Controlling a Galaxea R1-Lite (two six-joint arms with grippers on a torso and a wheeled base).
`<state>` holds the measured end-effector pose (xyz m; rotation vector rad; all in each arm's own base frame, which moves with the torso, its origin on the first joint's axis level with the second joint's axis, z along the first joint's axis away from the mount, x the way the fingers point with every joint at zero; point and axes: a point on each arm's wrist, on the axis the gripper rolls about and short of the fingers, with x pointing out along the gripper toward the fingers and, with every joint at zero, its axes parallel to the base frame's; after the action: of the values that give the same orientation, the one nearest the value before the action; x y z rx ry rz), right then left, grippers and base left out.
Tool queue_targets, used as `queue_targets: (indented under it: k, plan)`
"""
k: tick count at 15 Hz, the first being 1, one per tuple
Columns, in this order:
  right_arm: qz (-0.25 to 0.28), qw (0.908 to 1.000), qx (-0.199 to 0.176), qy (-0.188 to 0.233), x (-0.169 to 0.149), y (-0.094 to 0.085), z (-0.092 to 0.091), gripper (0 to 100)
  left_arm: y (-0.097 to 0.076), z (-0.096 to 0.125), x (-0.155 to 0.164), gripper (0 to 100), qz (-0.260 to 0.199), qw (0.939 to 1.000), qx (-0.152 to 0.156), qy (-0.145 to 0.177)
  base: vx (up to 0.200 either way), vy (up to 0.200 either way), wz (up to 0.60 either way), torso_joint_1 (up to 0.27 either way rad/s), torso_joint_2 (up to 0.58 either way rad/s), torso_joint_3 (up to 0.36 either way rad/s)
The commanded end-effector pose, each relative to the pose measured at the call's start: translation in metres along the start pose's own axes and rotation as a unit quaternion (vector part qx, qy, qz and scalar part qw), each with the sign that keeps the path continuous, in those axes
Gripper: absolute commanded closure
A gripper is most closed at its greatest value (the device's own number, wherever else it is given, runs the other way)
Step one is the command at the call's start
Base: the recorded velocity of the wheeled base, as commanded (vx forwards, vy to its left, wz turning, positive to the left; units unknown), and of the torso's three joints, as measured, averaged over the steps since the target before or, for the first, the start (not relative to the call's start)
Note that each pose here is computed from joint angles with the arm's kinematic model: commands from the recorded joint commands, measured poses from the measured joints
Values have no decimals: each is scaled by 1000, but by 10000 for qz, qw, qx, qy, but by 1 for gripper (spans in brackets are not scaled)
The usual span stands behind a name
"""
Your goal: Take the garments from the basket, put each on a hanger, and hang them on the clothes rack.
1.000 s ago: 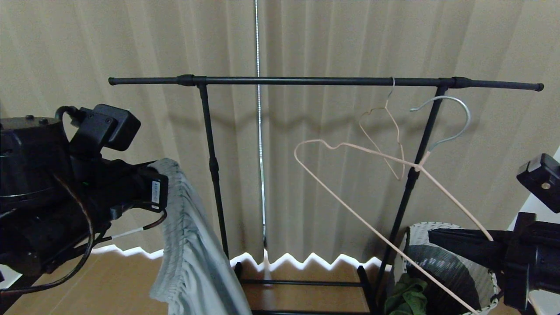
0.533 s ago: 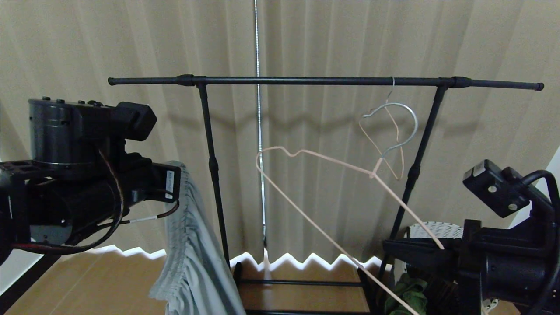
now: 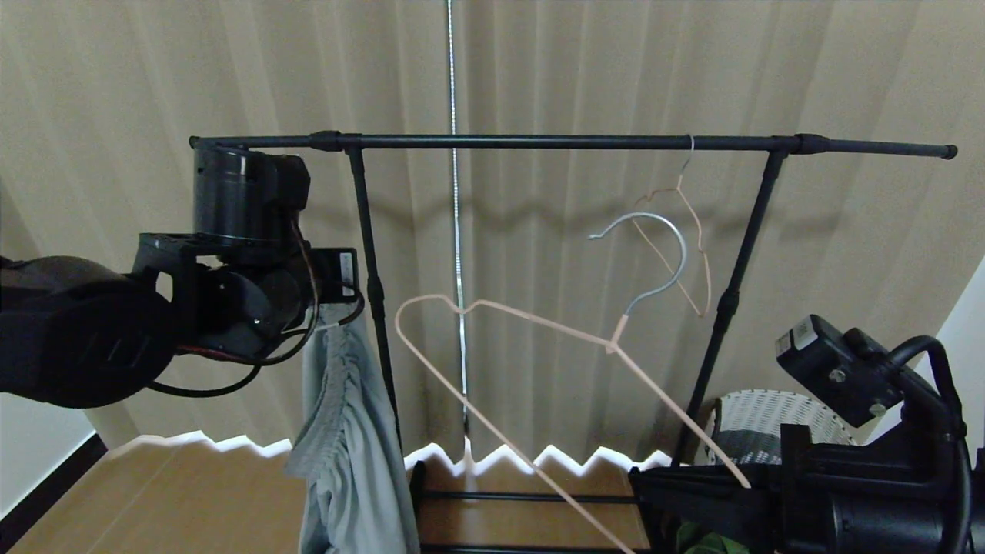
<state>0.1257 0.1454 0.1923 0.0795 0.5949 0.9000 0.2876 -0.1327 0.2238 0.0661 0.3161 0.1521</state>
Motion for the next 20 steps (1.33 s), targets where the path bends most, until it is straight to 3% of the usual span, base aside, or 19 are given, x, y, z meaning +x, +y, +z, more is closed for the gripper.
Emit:
queue_targets:
  k: [1, 8, 12, 20]
  plan:
    - [150, 9997, -36, 181, 11, 7, -2, 100, -14, 0, 5, 100, -89, 9999, 50, 1, 0, 0, 0, 0, 0, 0]
    - [246, 9991, -62, 346, 46, 14, 0, 100, -15, 6, -1, 100, -81, 9999, 68, -89, 0, 0, 0, 0, 0, 0]
    - [-293, 9991, 27, 299, 59, 3, 5, 100, -11, 7, -5, 100, -43, 9996, 243, -111, 0, 0, 0, 0, 0, 0]
    - [-883, 9960, 115, 114, 56, -8, 8, 100, -6, 1, -6, 100, 278, 9973, 675, 33, 0, 0, 0, 0, 0, 0]
